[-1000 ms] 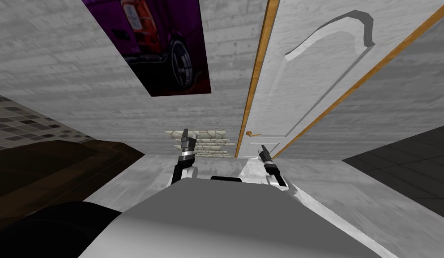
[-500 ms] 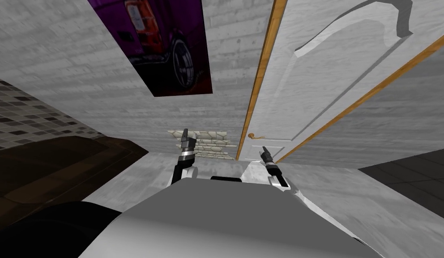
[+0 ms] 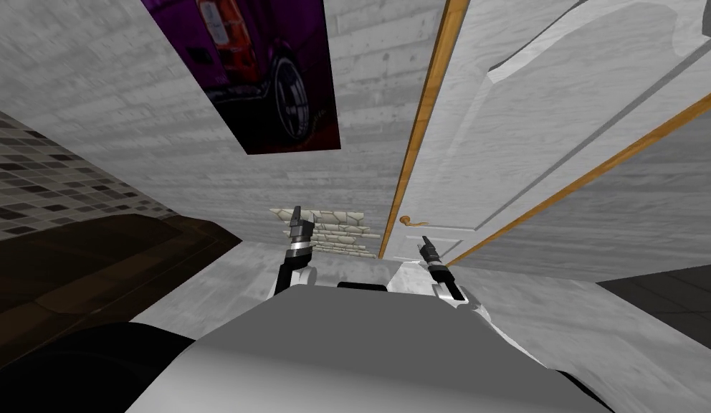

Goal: Pull the door open

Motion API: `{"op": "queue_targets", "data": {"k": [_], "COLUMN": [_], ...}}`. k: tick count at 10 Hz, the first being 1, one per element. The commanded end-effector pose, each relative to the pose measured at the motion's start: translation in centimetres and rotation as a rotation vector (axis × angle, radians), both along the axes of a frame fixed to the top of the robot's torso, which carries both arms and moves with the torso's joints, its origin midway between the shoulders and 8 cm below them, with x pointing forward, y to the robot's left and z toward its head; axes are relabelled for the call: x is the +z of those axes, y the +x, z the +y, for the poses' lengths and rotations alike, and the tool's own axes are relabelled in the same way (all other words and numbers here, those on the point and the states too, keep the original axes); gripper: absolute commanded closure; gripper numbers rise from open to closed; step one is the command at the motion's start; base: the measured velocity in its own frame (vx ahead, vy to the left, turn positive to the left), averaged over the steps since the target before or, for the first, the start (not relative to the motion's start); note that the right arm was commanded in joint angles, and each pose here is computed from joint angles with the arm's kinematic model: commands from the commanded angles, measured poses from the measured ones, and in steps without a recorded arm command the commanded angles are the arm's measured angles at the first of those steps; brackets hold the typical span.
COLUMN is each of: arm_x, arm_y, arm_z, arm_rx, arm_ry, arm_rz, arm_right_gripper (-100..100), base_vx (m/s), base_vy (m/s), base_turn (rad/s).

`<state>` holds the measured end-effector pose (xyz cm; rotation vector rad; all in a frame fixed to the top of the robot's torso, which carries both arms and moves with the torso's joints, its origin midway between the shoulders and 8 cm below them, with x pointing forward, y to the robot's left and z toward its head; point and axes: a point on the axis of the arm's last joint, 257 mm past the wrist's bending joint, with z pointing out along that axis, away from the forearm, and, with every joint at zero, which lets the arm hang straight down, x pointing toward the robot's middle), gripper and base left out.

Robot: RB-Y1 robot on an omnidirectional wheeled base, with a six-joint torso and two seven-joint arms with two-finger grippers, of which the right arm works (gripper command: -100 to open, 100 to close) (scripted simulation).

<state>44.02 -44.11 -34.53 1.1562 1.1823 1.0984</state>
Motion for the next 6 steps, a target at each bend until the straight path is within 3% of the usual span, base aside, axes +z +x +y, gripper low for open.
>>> {"op": "queue_targets", "data": {"k": [1, 4, 6], "arm_x": [-0.51, -0.80, -0.84], "arm_y": [-0.13, -0.27, 0.51], "arm_z": [-0.57, -0.98, -0.98], "arm_rx": [-0.007, -0.011, -0.029], "arm_ry": [-0.003, -0.005, -0.006], "arm_rz": [0.014, 0.022, 0.022], "arm_right_gripper": [-100, -100, -100], "base_vx": [0.065, 0.041, 0.154], "base_vy": [-0.032, -0.027, -0.047], "base_turn": [0.089, 0.035, 0.082]}}
